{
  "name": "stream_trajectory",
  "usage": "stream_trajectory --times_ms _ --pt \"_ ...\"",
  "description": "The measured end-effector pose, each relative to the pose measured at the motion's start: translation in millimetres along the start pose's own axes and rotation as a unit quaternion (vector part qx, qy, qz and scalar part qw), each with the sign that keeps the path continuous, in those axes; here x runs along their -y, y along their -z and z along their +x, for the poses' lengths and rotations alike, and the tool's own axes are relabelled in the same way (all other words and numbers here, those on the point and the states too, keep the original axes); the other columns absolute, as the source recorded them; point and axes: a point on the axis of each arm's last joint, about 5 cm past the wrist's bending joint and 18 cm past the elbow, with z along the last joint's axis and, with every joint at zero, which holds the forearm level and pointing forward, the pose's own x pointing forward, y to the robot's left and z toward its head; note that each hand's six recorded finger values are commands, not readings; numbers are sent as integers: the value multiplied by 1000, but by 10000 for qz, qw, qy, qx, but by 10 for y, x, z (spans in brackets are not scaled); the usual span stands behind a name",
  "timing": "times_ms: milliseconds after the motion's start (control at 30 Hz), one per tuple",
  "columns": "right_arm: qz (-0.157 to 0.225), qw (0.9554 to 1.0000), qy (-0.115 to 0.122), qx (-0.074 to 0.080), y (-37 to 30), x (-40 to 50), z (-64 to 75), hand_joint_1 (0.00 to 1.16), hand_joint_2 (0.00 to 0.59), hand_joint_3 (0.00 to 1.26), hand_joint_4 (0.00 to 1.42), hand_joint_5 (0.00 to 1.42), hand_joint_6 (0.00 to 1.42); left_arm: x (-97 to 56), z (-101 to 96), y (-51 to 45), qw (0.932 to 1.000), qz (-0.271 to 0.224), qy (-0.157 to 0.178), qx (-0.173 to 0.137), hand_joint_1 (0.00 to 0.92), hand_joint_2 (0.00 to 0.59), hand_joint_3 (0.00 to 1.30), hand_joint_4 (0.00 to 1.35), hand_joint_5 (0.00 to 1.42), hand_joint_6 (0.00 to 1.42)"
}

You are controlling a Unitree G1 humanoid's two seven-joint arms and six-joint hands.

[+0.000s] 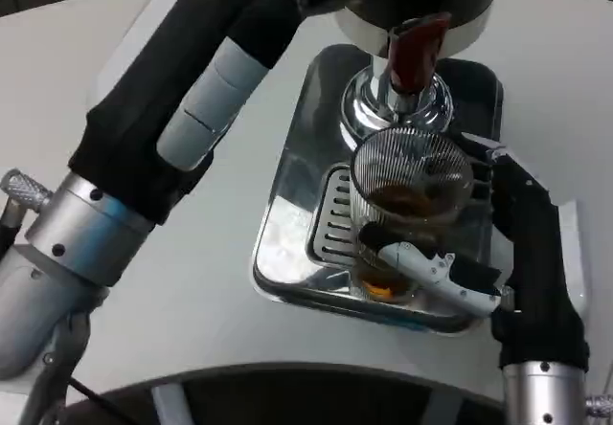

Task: Grasp the cup under the faucet to collect the drink, then remove the cup.

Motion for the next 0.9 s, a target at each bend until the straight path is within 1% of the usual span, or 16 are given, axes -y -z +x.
stream_trajectory --times_ms 100,200,333,367,433,533,600,667,767,800,900 --pt "88 9999 11 64 -53 43 -24 975 177 645 738 814 689 -6 -17 1 10000 45 -44 -4 0 72 363 187 235 160" --pt "119 9999 -29 83 -82 78 -50 975 177 646 738 815 689 -27 -28 -13 9998 185 -62 32 0 72 364 188 235 160" --pt "132 9998 -99 57 -98 127 -87 974 179 646 738 818 689 -82 -48 -38 9993 342 -130 69 0 72 364 188 235 160" --pt "112 9998 -125 57 -110 163 -112 973 180 646 738 819 689 -104 -56 -48 9991 405 -142 66 0 72 364 188 235 160" --pt "98 9998 -140 43 -117 191 -134 972 182 646 738 820 689 -109 -58 -50 9990 419 -144 68 0 72 364 188 235 160" --pt "122 9998 -181 30 -157 260 -205 971 184 646 738 822 689 -118 -64 -55 9988 454 -145 78 0 72 364 188 235 160" --pt "118 9997 -194 22 -178 290 -237 971 185 646 742 822 689 -125 -68 -64 9987 490 -142 90 0 72 364 188 235 160" --pt "161 9995 -268 11 -227 349 -299 970 186 647 746 831 689 -145 -99 -75 9981 593 -127 97 0 72 364 188 235 160" --pt "221 9990 -380 25 -295 417 -351 969 186 647 753 833 704 -191 -155 -91 9968 795 -96 74 0 70 361 188 235 160" --pt "225 9987 -455 61 -328 449 -368 970 185 647 755 833 707 -207 -179 -99 9961 881 -48 90 0 69 355 179 228 160" --pt "308 9977 -592 110 -396 497 -393 970 181 648 759 833 709 -246 -240 -114 9942 1066 65 97 0 66 353 176 225 158"
